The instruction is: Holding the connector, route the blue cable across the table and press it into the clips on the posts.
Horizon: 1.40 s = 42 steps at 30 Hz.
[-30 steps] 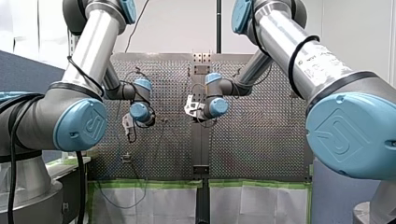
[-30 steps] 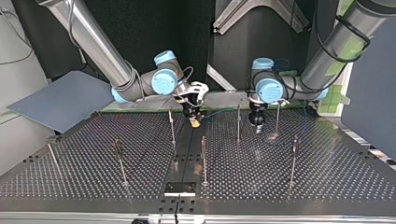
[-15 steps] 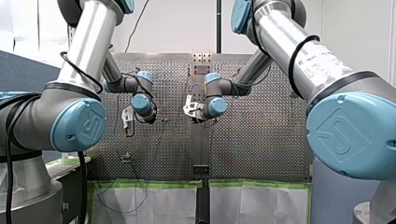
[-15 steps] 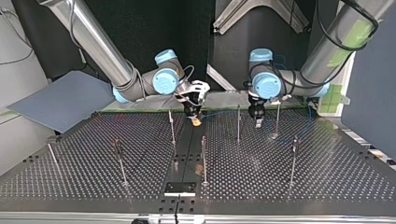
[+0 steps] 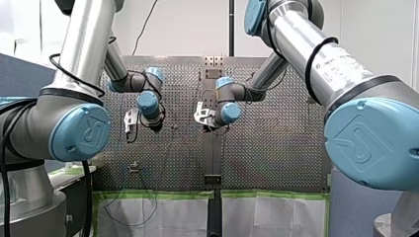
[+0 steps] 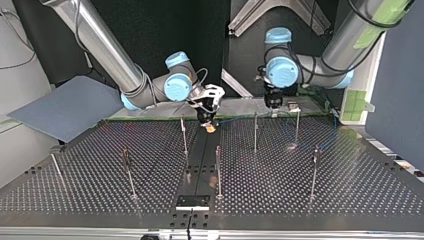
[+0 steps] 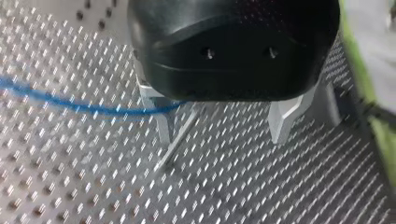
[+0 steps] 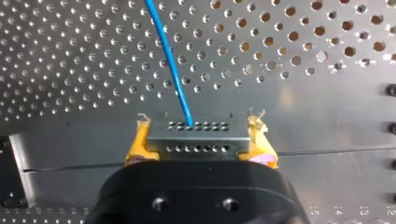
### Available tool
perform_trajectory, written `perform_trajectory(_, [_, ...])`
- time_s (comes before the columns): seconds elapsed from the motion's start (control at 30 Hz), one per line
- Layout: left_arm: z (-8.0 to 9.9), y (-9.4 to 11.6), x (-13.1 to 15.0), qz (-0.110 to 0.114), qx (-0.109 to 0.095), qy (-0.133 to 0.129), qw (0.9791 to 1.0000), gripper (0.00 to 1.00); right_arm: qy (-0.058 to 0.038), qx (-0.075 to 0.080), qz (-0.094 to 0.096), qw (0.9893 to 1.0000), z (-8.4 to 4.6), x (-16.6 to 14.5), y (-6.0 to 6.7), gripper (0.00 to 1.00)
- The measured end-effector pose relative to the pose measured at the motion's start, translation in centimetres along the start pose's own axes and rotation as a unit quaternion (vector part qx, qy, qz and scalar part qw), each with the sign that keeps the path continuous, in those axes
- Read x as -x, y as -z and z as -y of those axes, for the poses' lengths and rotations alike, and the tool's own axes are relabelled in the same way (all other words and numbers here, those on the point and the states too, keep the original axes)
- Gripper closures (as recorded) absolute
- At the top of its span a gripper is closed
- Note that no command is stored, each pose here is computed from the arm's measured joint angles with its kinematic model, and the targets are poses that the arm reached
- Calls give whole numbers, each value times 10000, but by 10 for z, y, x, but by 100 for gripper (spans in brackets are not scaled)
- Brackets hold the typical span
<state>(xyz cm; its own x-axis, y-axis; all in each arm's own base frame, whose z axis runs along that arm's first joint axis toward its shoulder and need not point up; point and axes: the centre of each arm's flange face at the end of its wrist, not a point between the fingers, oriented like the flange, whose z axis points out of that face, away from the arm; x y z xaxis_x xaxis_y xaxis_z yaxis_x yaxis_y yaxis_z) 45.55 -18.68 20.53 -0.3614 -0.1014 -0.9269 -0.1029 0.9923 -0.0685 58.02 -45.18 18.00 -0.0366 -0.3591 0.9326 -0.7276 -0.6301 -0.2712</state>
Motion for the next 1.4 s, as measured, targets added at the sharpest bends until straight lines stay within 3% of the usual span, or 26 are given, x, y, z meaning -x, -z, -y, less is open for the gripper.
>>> perform_trajectory(0.2, [16,27,5,-10,-403,-33,9992,0,-15,13,-3,10000,-2,-1,0,100])
perform_trajectory(0.5, [38,46,22,410,-740,65,9964,0,-39,74,-37,10000,-11,-5,-2,100])
perform_trajectory(0.77, [50,29,18,479,-783,76,9957,0,-56,132,-88,9999,-20,-10,-4,100])
perform_trajectory(0.93, [57,17,10,408,-781,78,9961,0,-61,137,-116,9998,-22,-13,-5,100])
perform_trajectory(1.13, [67,3,-8,313,-843,39,9959,0,-63,65,-108,9999,-21,-13,-5,100])
perform_trajectory(1.4, [82,-11,-6,443,-889,145,9950,0,-62,1,-94,9999,-20,-13,-5,100])
